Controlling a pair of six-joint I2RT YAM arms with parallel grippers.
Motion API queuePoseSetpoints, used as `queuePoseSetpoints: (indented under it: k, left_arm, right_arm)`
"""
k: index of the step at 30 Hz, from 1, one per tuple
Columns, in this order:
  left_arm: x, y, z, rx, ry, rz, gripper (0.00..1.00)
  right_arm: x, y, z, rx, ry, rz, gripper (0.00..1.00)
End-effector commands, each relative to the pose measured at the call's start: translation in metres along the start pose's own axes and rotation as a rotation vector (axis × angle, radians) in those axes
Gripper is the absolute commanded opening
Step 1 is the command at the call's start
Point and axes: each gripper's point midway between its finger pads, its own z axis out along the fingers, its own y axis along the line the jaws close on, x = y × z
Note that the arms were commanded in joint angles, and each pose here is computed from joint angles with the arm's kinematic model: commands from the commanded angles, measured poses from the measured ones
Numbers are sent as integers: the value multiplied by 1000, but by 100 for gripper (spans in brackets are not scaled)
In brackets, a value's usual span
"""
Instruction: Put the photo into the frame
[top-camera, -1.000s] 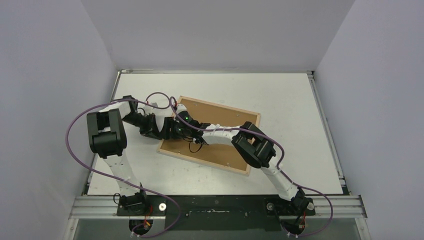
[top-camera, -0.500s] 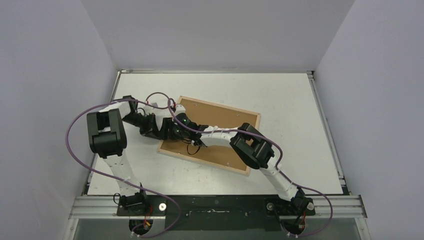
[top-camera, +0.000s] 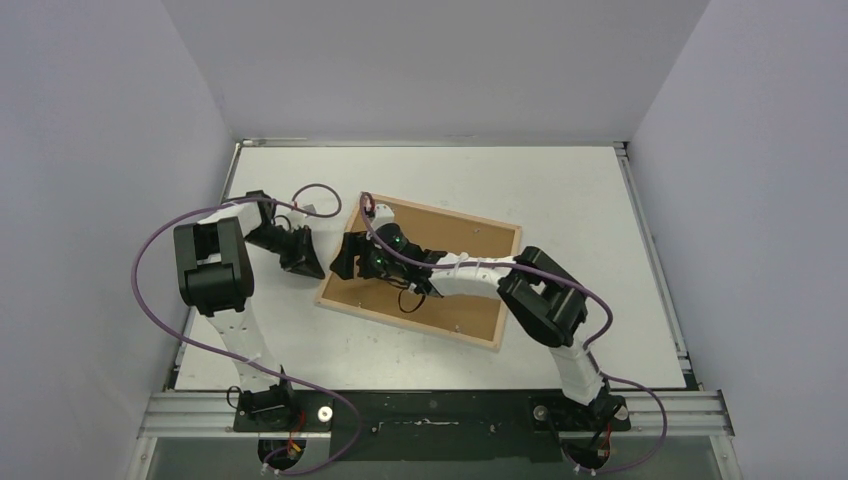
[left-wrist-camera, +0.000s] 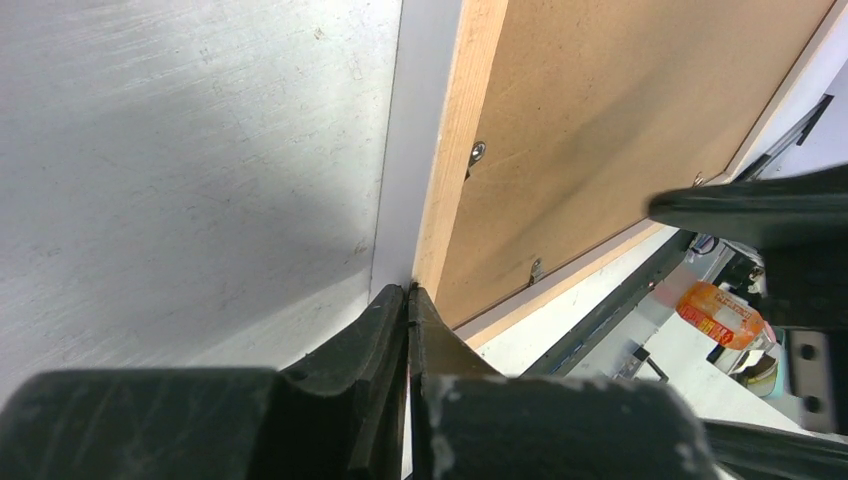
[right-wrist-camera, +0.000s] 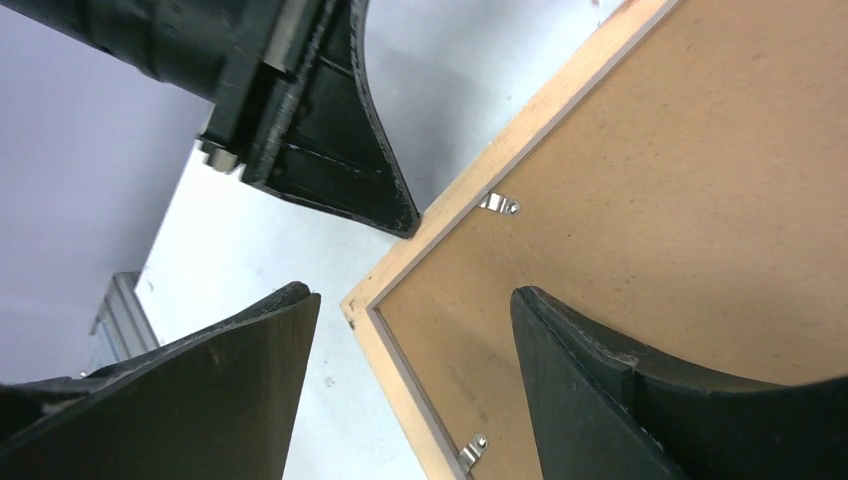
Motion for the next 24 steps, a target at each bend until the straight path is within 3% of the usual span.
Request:
queuePoseSetpoints:
  k: [1,4,7,9,24]
  left_arm:
    - [-17,-9,-16,7,-63,42,5]
    - [-20,-9,-18,-6,-76,37,17]
    - [-24,-6,-20,-32,-97,36,36]
    - [-25,-5,-17,-36,-101,31,37]
    - [-16,11,9,-14,-46,-11,9]
  right_arm:
    - [-41,12,-25,-31,-118,1,72]
    - [-31,12,-21,-31,-101,-2,72]
    - [-18,19,-9,-44,-70,-20,72]
    - [-12,25,1,-57,-55,-31,72]
    - [11,24,43,-40,-11,-36,71]
